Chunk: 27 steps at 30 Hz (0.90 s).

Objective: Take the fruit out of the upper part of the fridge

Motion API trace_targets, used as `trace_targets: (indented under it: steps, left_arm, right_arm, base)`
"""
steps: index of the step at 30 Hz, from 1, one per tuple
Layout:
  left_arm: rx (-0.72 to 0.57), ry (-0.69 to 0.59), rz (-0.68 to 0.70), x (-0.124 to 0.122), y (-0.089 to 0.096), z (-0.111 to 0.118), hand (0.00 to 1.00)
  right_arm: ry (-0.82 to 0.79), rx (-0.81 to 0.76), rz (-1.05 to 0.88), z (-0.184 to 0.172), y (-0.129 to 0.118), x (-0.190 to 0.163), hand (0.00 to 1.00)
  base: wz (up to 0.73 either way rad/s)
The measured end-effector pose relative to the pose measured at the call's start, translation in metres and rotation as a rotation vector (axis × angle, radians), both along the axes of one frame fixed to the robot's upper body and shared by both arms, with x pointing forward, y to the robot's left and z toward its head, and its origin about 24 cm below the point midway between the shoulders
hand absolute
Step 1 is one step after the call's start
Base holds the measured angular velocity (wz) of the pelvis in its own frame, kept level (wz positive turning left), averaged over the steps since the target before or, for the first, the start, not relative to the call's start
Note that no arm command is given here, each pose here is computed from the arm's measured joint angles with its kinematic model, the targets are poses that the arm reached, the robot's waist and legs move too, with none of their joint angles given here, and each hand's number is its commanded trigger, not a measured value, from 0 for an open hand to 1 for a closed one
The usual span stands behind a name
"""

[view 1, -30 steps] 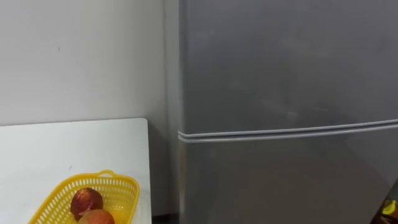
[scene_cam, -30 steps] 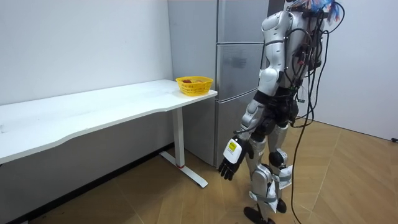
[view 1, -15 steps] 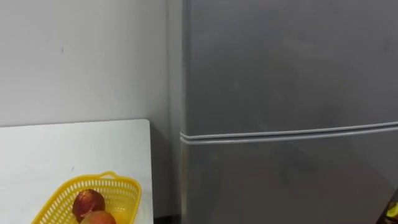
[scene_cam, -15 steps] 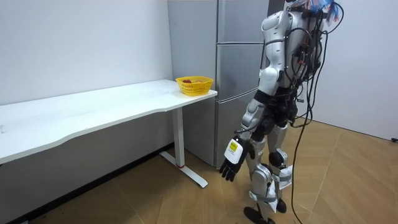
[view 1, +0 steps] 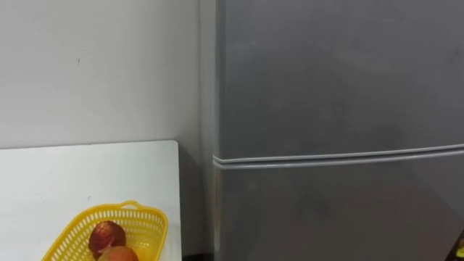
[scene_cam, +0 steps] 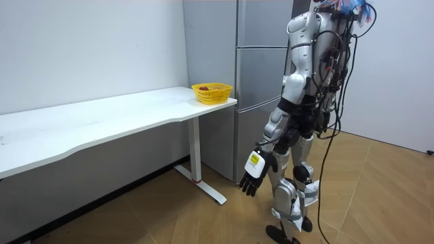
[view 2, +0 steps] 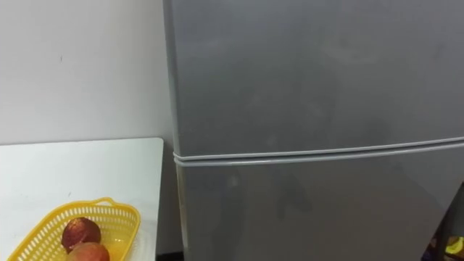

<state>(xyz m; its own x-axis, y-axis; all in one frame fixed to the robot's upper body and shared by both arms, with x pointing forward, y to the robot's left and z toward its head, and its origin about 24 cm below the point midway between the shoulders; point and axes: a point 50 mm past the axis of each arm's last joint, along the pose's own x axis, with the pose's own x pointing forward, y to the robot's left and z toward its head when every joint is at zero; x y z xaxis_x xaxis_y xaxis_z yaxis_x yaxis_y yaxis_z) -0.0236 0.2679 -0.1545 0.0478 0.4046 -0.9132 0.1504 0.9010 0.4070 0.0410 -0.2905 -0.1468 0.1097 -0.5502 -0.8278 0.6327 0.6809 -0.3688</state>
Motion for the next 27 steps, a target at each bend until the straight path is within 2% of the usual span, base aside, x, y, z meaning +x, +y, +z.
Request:
trace_targets:
  steps: [10,27]
  left_arm:
    - [-0.036,0.059,0.005,-0.008,-0.015,-0.007,0.00]
    - [-0.095,0.077,-0.013,-0.002,-0.023,-0.011,0.00]
  right_arm:
    - [0.084,0.134,0.019,-0.014,0.023,-0.022,0.00]
    - [0.181,0.236,0.391,-0.021,0.044,-0.019,0.00]
  base:
    - [0.00]
    - [0.03]
